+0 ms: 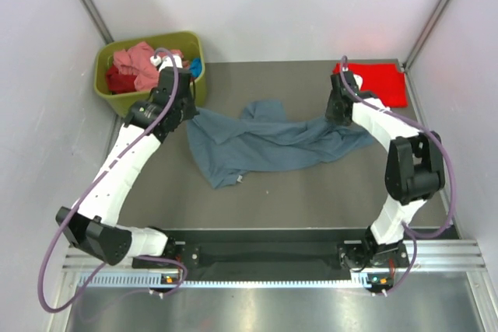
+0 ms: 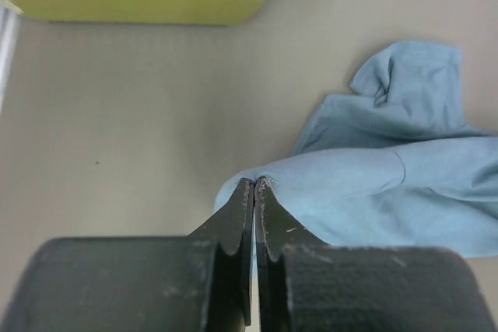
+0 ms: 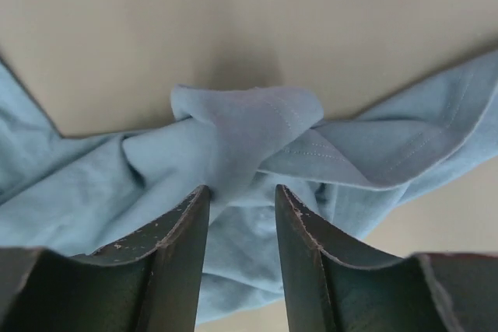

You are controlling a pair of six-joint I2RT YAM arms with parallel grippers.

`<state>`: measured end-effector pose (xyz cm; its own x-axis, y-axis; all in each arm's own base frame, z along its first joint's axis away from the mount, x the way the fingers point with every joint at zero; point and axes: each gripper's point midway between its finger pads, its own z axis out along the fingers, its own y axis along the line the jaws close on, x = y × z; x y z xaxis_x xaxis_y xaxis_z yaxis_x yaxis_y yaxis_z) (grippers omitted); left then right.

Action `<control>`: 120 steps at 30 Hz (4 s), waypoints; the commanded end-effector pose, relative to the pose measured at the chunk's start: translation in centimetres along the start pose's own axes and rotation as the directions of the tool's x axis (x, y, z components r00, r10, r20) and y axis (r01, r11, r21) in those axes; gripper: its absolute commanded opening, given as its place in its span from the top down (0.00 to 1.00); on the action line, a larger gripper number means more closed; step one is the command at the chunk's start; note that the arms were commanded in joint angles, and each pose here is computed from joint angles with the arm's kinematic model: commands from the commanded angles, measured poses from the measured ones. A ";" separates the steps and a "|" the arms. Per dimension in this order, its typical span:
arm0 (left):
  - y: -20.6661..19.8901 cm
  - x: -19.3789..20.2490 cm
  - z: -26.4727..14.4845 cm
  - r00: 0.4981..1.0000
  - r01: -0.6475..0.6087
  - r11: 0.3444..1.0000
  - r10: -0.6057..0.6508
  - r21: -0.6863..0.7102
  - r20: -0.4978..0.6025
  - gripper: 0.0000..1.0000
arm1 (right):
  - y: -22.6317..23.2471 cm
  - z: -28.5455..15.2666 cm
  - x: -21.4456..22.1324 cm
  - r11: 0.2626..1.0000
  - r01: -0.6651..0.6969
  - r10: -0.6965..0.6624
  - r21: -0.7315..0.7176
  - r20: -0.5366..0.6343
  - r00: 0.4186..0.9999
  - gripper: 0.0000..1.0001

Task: Fold and stack the t-shirts
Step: Flatten the tshirt out

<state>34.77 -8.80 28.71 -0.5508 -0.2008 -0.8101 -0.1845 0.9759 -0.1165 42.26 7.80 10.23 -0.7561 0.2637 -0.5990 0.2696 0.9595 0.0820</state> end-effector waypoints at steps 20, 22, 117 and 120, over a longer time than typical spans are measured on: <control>0.1 2.6 3.1 0.997 0.015 0.999 -0.012 0.033 -0.079 1.00 | -1.1 1.3 -3.7 0.978 -0.195 0.201 -0.070 0.100 0.974 0.74; 0.1 2.7 3.1 0.997 0.015 0.999 -0.012 0.035 -0.080 1.00 | -1.1 1.8 -3.6 0.977 -0.201 0.207 -0.070 0.095 0.974 0.73; -4.1 -6.0 -2.3 0.993 0.076 0.966 -0.095 0.246 0.066 1.00 | -2.8 -8.8 -10.7 0.968 -0.211 0.241 -0.134 0.277 0.930 1.00; -5.3 -10.4 -4.9 0.981 0.086 0.947 -0.135 0.309 0.139 1.00 | -3.8 -15.5 -13.2 0.961 -0.232 0.273 -0.153 0.369 0.888 1.00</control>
<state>37.42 -12.06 35.64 -0.4905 -0.2759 -0.8266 -0.0207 0.9520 -0.3054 44.36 4.20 19.93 -0.5421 0.4435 -0.7138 0.3399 0.8925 0.2964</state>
